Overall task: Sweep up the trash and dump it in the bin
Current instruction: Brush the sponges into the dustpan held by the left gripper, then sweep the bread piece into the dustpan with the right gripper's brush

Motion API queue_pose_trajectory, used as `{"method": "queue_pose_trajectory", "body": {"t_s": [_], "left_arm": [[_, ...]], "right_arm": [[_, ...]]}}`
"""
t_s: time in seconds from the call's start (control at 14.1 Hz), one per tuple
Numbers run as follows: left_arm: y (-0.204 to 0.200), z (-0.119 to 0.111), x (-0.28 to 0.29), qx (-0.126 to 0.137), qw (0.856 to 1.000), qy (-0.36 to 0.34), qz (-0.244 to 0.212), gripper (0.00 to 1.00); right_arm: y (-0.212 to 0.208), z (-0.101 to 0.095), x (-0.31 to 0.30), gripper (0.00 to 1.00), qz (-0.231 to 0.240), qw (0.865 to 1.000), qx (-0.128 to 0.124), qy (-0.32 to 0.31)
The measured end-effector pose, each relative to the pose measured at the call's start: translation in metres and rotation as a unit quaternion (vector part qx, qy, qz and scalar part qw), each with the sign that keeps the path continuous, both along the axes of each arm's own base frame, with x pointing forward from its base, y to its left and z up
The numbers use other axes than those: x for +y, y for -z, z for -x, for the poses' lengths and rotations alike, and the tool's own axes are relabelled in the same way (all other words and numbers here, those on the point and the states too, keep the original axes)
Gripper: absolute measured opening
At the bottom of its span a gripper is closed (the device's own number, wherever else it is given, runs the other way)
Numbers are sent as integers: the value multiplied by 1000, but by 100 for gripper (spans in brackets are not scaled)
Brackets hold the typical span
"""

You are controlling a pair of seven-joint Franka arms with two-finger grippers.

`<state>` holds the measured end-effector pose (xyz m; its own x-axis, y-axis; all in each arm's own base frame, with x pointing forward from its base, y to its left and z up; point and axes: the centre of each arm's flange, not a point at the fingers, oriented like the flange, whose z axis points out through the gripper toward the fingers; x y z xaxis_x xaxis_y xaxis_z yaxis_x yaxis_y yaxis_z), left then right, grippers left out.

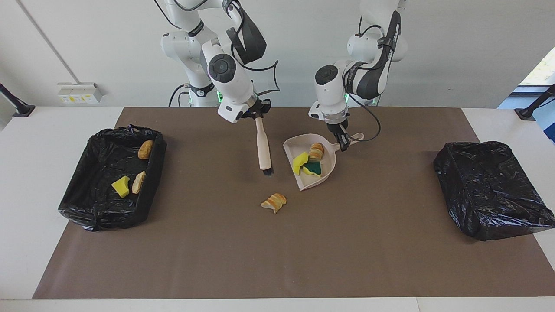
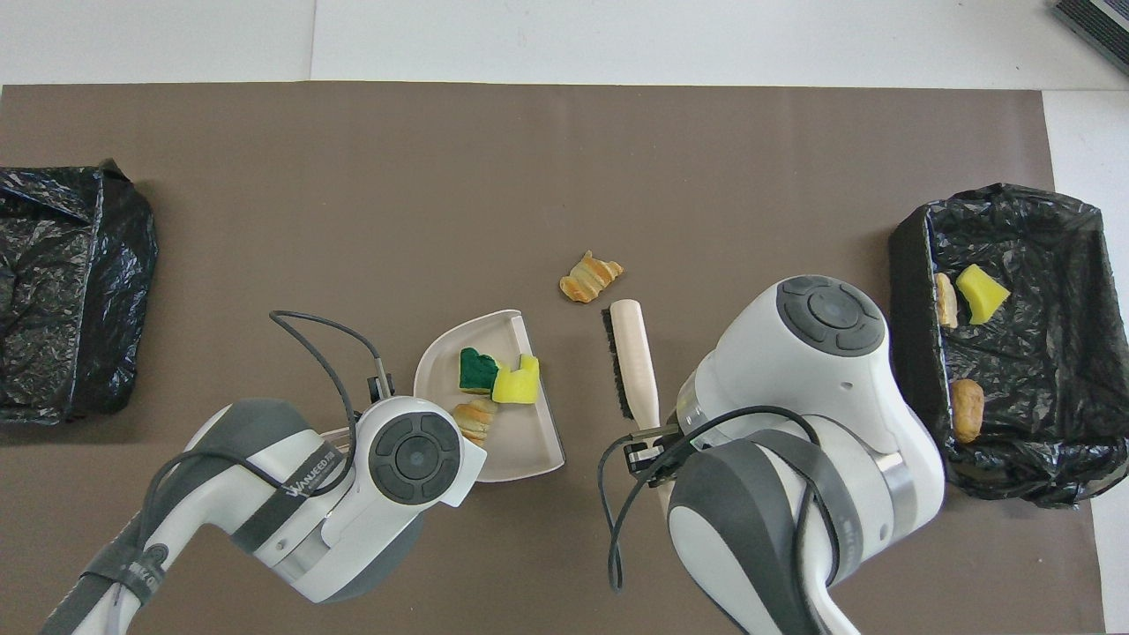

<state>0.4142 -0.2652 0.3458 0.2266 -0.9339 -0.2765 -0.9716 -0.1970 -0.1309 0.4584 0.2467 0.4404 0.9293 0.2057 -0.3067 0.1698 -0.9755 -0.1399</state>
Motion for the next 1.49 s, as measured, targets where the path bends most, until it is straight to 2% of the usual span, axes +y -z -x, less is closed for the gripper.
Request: {"method": "queue_pose_trajectory", "body": {"t_s": [0.14, 0.36, 0.5, 0.64, 0.71, 0.85, 1.07, 1.49], "left_arm": [[-4, -19, 6, -3, 1000, -17, 10, 32], [-16, -59, 10, -3, 999, -44, 17, 32], [-21, -81, 11, -6, 998, -55, 25, 32], [-18, -90, 17, -6, 998, -62, 26, 32], [-17, -91, 19, -6, 998, -63, 22, 32], [-15, -91, 21, -7, 998, -59, 15, 32], [-9, -87, 23, -4, 999, -53, 5, 32], [-6, -72, 27, -5, 999, -40, -12, 32]], "right_arm": [[4, -22, -19, 26, 27, 997, -44, -56], [13, -75, -48, 26, 76, 985, -78, -134], [37, -112, -52, 26, 107, 968, -82, -210], [62, -132, -44, 26, 110, 959, -78, -248], [72, -135, -34, 26, 104, 957, -76, -259], [84, -129, -12, 26, 91, 956, -67, -272], [90, -116, 7, 26, 42, 965, -45, -255], [98, -75, 49, 26, -110, 978, 30, -177]]}}
